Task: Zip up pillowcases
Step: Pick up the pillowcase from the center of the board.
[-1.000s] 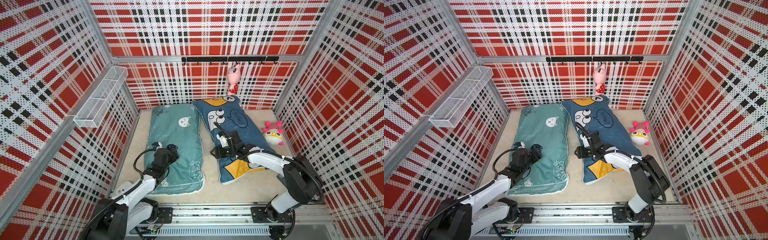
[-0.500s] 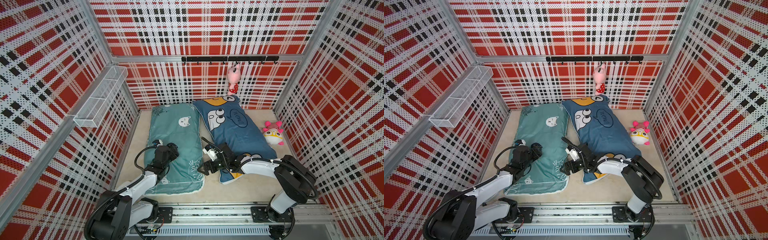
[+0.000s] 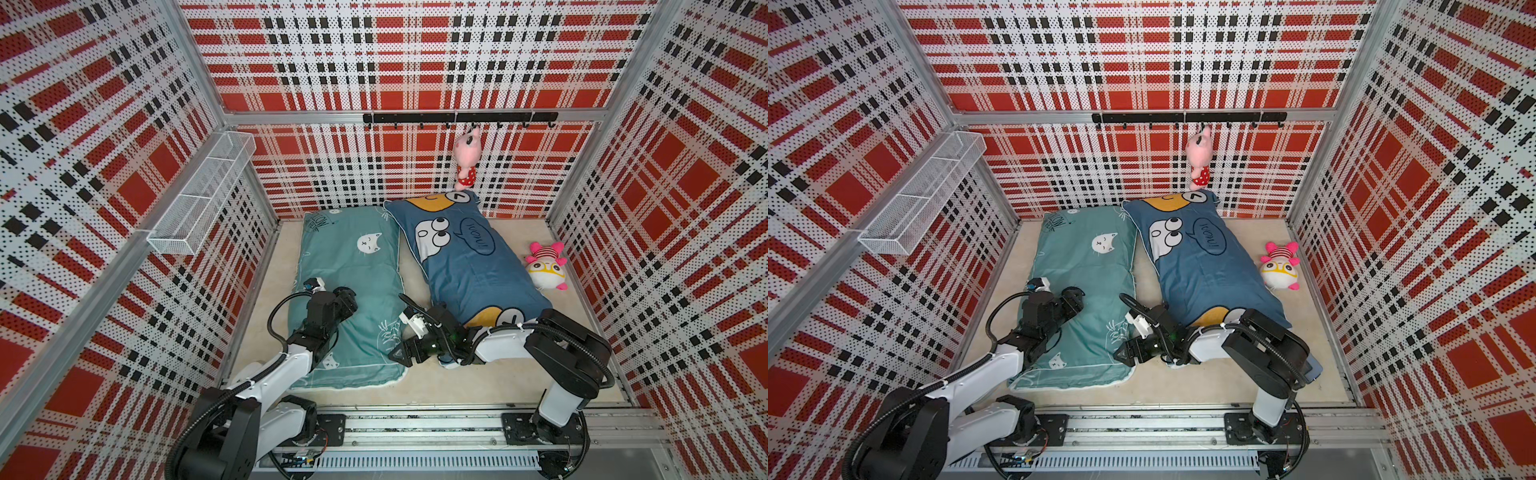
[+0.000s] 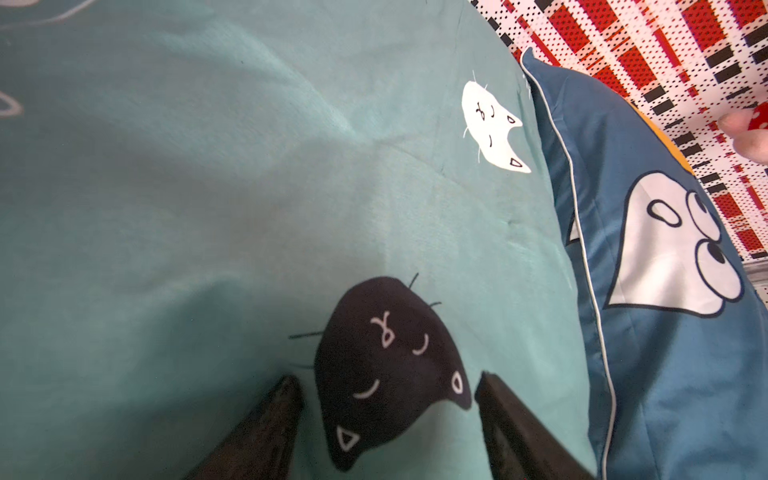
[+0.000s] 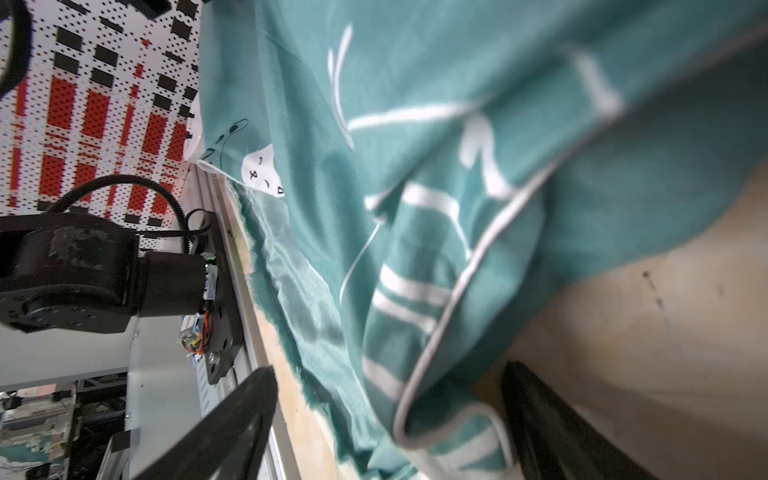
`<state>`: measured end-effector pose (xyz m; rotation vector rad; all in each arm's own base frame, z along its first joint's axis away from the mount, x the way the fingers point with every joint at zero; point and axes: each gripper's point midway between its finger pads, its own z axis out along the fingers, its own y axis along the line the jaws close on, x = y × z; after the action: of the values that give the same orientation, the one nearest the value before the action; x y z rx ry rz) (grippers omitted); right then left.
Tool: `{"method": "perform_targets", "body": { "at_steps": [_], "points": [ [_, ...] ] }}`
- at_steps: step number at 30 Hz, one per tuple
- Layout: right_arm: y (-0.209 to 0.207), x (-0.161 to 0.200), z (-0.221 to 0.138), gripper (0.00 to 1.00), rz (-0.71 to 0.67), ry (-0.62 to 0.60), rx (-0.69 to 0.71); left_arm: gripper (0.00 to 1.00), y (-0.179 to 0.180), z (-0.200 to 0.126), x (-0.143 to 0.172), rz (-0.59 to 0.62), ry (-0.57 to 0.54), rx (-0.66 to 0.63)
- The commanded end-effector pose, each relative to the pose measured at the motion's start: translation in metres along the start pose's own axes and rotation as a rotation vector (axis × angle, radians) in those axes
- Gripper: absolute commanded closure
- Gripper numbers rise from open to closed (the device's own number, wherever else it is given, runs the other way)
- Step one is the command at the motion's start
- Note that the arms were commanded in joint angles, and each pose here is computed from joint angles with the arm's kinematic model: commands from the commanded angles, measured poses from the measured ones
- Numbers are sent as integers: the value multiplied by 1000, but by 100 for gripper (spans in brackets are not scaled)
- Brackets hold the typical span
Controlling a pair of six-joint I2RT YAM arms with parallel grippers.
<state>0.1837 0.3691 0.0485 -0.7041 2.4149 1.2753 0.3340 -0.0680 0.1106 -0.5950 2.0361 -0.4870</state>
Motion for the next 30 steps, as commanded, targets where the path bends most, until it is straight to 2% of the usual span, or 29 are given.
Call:
{"method": "perform_targets", "body": {
  "at_steps": [1,7,11,13,20,24,30],
  "points": [
    [22,-3,-14,21,29,-58,-87,29,-4,0,-3,1,-15,34],
    [34,-8,-28,35,52,-110,-131,29,0,3,3,7,1,29],
    [38,-10,-33,41,61,-126,-141,29,0,5,6,8,11,30],
    [39,-11,-36,50,61,-132,-141,29,0,6,6,7,12,32],
    [40,-11,-38,66,75,-137,-140,28,-1,10,9,12,21,28],
    [35,-5,-36,68,84,-121,-131,28,-3,11,10,12,24,32],
    [32,-2,-30,60,100,-110,-135,28,-6,11,10,15,24,35]
  ]
}}
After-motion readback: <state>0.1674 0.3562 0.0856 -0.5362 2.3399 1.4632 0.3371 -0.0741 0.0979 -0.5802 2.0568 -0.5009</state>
